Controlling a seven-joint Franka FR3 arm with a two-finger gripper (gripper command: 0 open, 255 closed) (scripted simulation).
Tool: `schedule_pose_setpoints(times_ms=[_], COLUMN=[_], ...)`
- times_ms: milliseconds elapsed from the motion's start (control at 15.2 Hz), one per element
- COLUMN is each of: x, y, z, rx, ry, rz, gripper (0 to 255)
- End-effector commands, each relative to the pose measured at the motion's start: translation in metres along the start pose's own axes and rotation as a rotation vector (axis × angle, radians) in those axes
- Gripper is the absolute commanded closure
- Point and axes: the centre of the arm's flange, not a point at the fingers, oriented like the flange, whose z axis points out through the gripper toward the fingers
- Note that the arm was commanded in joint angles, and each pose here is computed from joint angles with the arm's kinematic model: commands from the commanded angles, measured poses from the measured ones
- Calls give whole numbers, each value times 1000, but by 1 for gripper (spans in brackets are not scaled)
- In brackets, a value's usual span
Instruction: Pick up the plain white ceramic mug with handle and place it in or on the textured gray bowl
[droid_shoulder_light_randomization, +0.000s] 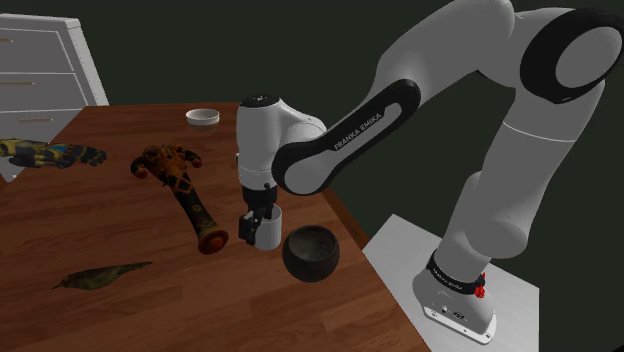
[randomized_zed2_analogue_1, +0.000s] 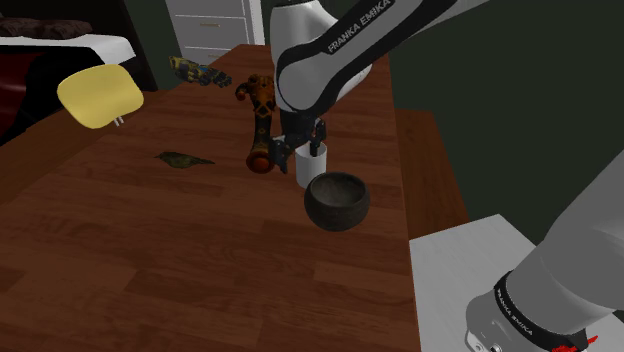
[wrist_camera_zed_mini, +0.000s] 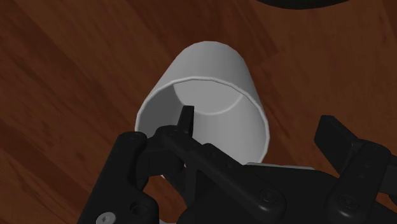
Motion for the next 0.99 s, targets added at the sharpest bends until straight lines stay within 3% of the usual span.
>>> schedule_pose_setpoints(times_ms=[0,264,330,924], x=[0,0,0,0], y=[0,0,0,0], z=[1,1,1,1], rx=[0,0,0,0], ry=[0,0,0,0], rz=[0,0,0,0], gripper=[0,0,255,255])
